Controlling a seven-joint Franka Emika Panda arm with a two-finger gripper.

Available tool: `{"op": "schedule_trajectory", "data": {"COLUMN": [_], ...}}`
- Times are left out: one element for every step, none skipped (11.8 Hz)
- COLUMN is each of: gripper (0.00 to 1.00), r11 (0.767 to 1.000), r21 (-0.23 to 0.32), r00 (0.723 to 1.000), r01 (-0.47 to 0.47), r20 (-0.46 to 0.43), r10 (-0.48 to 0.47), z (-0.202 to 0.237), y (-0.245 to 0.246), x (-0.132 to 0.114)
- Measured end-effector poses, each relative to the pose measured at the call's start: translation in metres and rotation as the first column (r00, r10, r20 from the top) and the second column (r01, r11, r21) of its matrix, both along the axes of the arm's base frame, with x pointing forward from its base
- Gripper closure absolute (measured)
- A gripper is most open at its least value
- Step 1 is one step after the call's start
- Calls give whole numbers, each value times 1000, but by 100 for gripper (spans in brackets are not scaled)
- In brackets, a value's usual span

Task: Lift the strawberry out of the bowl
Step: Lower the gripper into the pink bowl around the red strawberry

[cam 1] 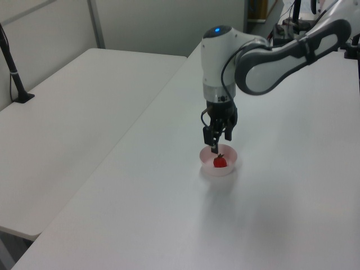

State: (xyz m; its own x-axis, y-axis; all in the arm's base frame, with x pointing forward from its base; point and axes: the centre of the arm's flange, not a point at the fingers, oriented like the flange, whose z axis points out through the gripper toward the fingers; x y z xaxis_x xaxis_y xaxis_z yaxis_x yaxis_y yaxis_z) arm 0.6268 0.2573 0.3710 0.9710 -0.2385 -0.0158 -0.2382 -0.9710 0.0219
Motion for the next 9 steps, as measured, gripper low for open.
{"op": "schedule_trajectory", "data": {"gripper": [25, 25, 26, 26, 26, 26, 28, 30, 36], "r11": [1000, 1000, 1000, 999, 999, 999, 999, 999, 998], "r21": [-6, -14, -18, -24, -29, -34, -42, -52, -56], "r00": [1000, 1000, 1000, 1000, 1000, 999, 999, 999, 999], "r01": [14, 20, 22, 24, 24, 23, 21, 17, 17], "r20": [7, 6, 1, -10, -20, -29, -33, -35, -37], "r10": [-14, -20, -22, -24, -24, -24, -22, -19, -20], "z": [-9, -17, -22, -31, -38, -46, -51, -55, -57], "y": [4, 6, 6, 6, 5, 5, 5, 5, 4], "x": [1, 2, 2, 3, 3, 3, 3, 3, 3]}}
